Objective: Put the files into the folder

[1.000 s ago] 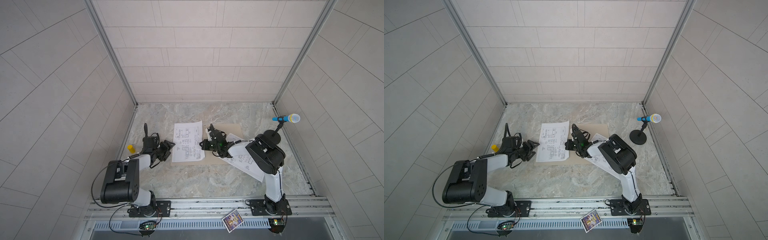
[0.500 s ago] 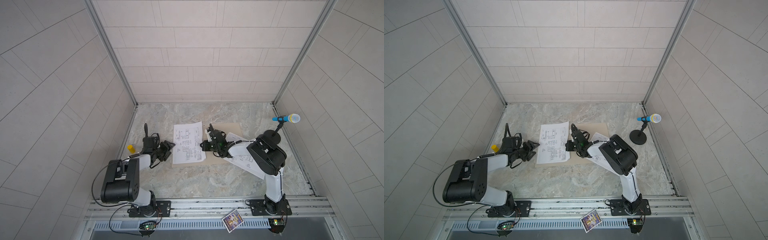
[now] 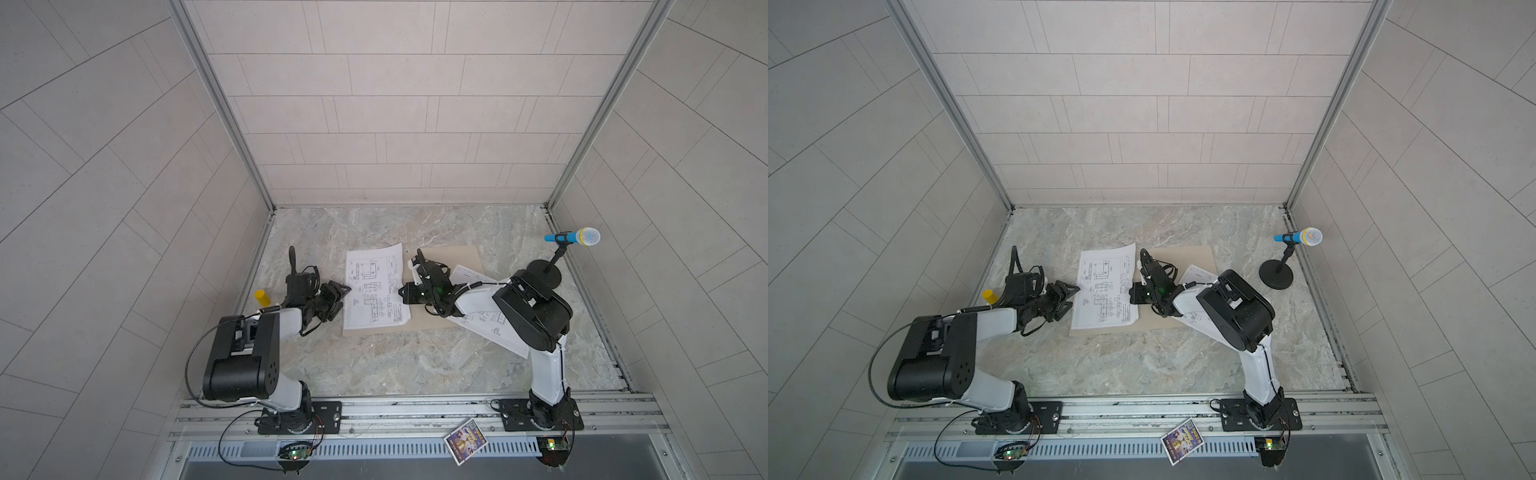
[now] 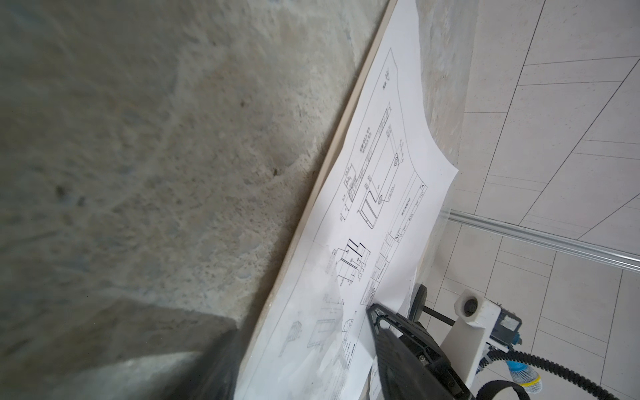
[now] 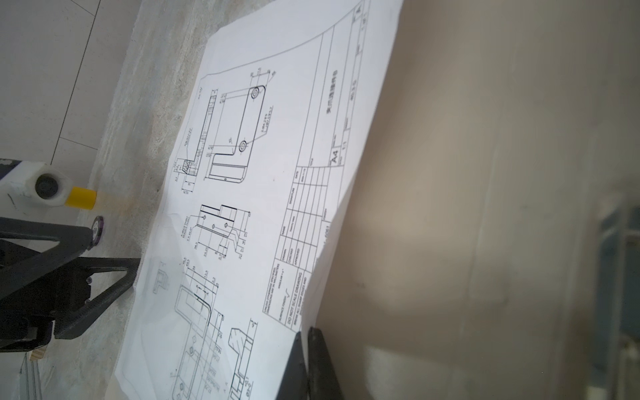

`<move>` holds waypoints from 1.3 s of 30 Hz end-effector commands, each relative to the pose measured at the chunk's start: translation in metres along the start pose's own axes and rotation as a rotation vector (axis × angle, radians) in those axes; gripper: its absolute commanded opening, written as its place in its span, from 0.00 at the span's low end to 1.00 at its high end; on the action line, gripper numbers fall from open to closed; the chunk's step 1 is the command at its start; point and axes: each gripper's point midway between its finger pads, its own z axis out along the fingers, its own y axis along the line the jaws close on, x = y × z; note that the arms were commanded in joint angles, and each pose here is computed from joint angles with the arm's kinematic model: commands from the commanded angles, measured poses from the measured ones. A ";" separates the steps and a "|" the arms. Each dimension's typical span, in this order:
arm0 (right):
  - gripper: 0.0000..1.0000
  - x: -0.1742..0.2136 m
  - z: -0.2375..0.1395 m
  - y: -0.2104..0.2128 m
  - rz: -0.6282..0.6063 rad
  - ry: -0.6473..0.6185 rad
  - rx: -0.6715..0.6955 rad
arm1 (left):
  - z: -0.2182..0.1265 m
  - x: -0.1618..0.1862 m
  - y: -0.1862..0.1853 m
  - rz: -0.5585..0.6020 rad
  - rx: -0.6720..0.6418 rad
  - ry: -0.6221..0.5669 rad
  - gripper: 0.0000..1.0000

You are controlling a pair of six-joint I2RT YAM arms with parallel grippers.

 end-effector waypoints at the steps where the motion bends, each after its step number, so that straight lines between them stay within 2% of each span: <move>1: 0.00 0.004 -0.003 0.012 -0.034 0.035 -0.012 | 0.005 0.010 0.022 -0.059 -0.069 0.033 0.66; 8: 0.00 0.011 -0.009 0.008 -0.075 0.059 0.009 | 0.005 0.007 0.019 -0.056 -0.067 0.027 0.64; 16: 0.00 0.014 -0.008 0.013 -0.084 0.068 -0.029 | 0.006 0.005 0.017 -0.055 -0.065 0.026 0.63; 27: 0.00 0.004 -0.013 0.009 -0.099 0.071 -0.015 | 0.008 0.005 0.019 -0.053 -0.072 0.030 0.63; 34: 0.00 0.001 -0.015 0.007 -0.064 0.060 -0.013 | 0.010 0.004 0.018 -0.054 -0.064 0.035 0.57; 39: 0.00 -0.001 -0.014 0.004 -0.035 0.047 -0.023 | 0.011 0.003 0.016 -0.050 -0.055 0.039 0.46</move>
